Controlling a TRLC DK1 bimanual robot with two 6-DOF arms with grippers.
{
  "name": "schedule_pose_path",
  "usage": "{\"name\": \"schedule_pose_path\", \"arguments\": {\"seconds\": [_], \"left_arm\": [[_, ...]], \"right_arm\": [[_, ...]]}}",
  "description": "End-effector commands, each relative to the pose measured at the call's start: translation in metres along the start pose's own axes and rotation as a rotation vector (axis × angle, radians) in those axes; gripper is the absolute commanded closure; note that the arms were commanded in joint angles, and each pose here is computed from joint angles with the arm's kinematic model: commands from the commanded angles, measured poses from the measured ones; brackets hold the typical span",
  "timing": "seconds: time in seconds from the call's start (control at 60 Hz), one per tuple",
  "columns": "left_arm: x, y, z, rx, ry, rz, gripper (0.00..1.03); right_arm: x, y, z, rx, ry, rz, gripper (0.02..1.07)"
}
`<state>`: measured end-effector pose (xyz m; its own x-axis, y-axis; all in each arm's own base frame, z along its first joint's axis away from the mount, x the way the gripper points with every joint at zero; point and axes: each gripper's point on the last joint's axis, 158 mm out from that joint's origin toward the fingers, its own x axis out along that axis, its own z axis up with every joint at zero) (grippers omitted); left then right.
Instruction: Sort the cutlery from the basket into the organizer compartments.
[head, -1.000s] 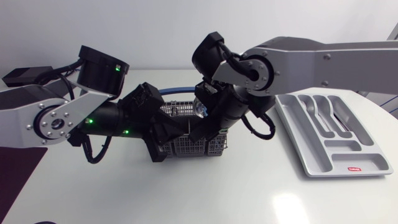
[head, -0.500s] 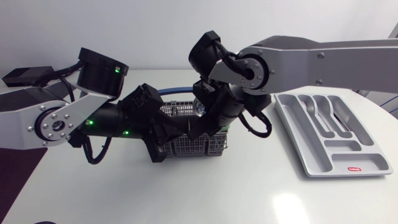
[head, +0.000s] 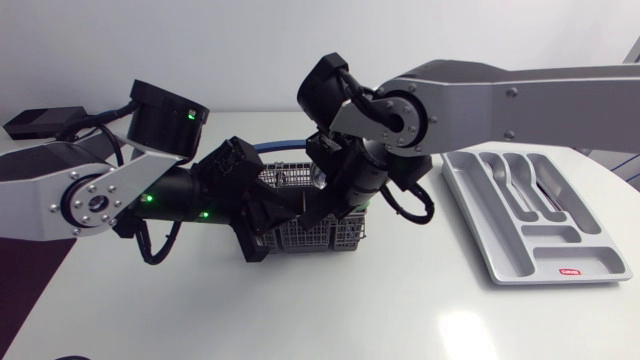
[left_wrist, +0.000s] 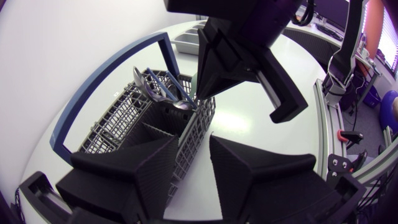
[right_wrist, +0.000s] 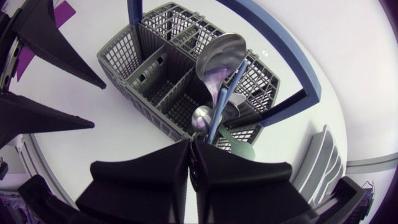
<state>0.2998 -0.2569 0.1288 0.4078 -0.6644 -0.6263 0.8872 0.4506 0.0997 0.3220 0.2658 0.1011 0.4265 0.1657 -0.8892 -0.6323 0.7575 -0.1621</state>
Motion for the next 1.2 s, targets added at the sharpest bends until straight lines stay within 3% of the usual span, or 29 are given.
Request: {"name": "schedule_pose_path", "arguments": {"seconds": [0.0,0.5,0.9,1.183], "left_arm": [[0.006,-0.001,-0.015,0.007,0.031,-0.004,0.67],[0.006,-0.001,-0.006,0.014,0.013,-0.003,0.63],[0.006,0.0,0.024,0.031,-0.062,0.02,0.43],[0.006,-0.017,0.052,0.069,-0.092,-0.031,0.33]], "right_arm": [[-0.013,-0.006,0.008,-0.012,-0.031,-0.018,1.01],[-0.08,-0.019,0.031,0.006,-0.158,-0.008,1.01],[-0.128,-0.016,0.034,0.058,-0.199,0.114,1.01],[-0.181,-0.01,0.032,0.038,-0.291,0.263,1.01]]}}
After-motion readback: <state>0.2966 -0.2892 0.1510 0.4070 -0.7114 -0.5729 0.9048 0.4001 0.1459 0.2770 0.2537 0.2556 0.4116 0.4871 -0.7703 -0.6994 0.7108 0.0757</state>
